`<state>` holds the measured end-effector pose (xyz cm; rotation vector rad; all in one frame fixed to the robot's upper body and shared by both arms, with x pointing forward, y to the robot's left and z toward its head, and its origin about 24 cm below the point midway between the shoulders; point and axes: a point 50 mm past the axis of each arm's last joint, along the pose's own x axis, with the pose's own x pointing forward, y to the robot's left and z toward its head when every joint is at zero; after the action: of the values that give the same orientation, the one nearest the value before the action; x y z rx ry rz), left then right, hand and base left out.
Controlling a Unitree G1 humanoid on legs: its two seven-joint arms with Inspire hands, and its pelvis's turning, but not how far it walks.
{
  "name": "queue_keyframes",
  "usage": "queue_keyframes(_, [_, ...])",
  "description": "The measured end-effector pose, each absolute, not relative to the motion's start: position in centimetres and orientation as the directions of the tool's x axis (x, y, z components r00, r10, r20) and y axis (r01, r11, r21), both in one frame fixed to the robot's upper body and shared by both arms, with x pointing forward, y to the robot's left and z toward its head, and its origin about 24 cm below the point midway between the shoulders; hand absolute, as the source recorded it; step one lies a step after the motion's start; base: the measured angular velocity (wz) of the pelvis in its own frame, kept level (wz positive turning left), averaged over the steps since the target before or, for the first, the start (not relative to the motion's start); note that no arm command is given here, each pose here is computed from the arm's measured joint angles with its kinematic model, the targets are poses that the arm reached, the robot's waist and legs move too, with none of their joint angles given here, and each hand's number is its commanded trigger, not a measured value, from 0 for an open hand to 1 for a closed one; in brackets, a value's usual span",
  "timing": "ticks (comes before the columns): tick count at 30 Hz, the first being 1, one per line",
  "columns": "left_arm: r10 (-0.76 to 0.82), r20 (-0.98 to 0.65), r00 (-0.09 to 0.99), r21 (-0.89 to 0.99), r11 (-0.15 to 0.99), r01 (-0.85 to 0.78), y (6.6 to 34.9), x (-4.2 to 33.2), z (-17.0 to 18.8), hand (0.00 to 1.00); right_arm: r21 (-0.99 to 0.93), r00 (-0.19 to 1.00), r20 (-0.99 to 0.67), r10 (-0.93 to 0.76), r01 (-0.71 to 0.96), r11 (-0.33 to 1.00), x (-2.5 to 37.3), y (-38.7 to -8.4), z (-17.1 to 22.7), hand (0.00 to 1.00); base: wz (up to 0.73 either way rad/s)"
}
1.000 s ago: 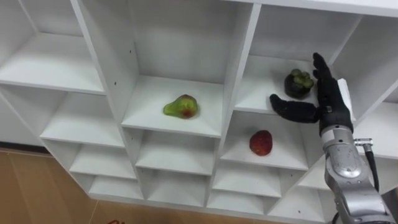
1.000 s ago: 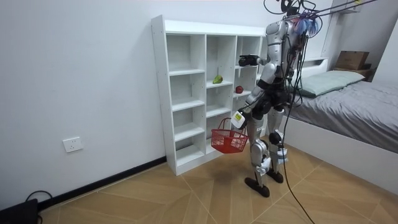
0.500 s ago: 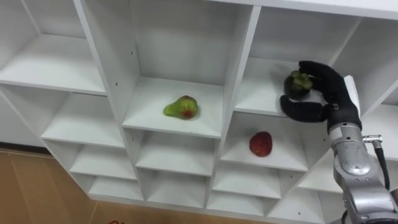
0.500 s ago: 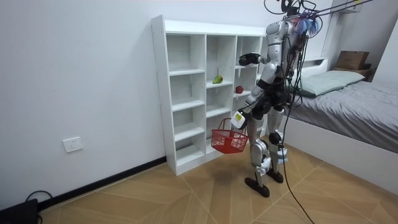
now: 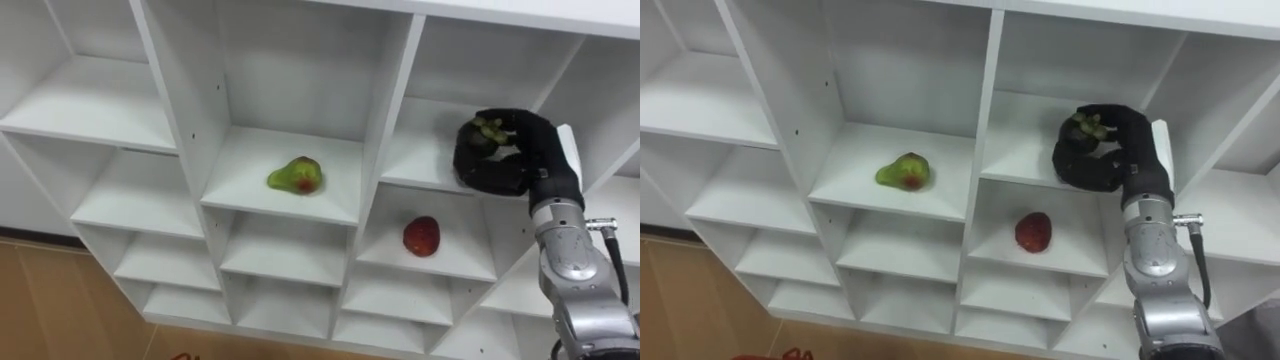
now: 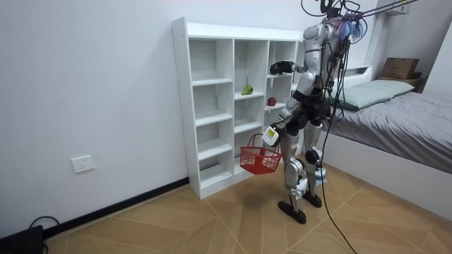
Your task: Collect fruits from the closet
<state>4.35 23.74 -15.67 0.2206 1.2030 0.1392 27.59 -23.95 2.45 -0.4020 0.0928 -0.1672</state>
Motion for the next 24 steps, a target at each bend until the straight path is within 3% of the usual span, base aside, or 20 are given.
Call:
queue_keyframes(16, [0.215,-0.913,0.346,0.236,0.972,0.017,23.5,4.1,-15.8,1.00,-0.428,0.989,-0.028,-0.144,0.118,0.896,27.7,-23.1,3.1,1.00,0.00])
queue_keyframes(24, [0.211,-0.912,0.352,0.233,0.972,0.021,23.4,4.2,-15.9,1.00,-0.425,0.998,0.049,-0.032,0.050,0.904,26.9,-20.7,4.8,1.00,-0.02])
